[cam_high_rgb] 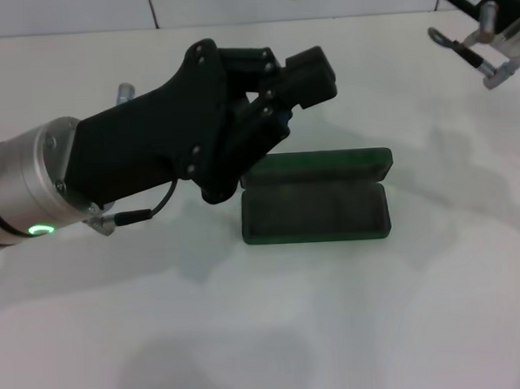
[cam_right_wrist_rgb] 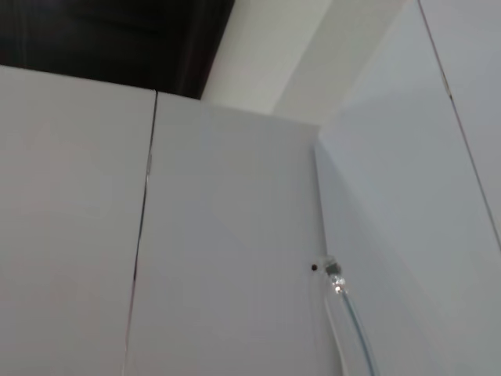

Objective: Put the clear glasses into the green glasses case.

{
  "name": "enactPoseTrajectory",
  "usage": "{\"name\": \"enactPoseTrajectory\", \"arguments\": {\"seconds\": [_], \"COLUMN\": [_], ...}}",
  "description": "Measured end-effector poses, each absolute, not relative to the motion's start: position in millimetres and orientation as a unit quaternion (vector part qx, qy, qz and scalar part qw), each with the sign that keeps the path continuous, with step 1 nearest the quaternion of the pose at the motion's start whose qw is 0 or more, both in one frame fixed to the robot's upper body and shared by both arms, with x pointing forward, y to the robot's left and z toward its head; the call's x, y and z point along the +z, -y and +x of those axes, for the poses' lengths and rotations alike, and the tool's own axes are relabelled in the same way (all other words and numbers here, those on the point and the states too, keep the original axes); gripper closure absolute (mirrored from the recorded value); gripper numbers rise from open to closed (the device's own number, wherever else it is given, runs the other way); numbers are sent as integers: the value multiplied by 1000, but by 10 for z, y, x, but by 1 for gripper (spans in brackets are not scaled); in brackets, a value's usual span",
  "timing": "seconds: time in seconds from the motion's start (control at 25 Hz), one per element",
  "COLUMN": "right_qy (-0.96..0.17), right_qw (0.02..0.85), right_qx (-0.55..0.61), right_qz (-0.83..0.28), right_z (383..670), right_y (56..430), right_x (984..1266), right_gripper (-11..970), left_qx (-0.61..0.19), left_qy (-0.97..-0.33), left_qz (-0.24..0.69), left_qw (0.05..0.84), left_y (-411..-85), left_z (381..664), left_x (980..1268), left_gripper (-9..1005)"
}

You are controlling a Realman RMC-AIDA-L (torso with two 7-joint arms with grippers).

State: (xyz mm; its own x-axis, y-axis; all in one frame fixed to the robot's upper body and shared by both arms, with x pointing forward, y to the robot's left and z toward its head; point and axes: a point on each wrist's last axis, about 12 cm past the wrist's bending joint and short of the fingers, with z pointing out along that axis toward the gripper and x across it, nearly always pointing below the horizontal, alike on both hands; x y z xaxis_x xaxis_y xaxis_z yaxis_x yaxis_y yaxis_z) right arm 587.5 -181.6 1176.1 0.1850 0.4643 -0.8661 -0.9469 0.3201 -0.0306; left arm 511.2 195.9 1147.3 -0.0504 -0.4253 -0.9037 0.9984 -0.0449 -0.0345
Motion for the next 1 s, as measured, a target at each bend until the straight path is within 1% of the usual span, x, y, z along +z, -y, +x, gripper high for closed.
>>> {"name": "enactPoseTrajectory", "arguments": {"seconds": [0.28, 0.64, 1.0], "right_qy": [-415, -424, -433], "right_qw": [690, 671, 657], "right_qx": [500, 502, 496], "right_qz": [-318, -344, -367], "right_z": [5860, 5873, 5884], "right_y": [1741, 1611, 1509], "right_x": [11694, 11684, 11662], "right_gripper": [842, 841, 841], "left_qx": [-621, -605, -599], "left_qy": [-369, -391, -395], "left_qz": [366, 332, 313], "left_qw": [587, 609, 622], "left_y": [-1921, -1952, -1990], "left_z": [5150, 5245, 5276], "left_x": [11521, 11524, 11531], "left_gripper": [954, 954, 953]}}
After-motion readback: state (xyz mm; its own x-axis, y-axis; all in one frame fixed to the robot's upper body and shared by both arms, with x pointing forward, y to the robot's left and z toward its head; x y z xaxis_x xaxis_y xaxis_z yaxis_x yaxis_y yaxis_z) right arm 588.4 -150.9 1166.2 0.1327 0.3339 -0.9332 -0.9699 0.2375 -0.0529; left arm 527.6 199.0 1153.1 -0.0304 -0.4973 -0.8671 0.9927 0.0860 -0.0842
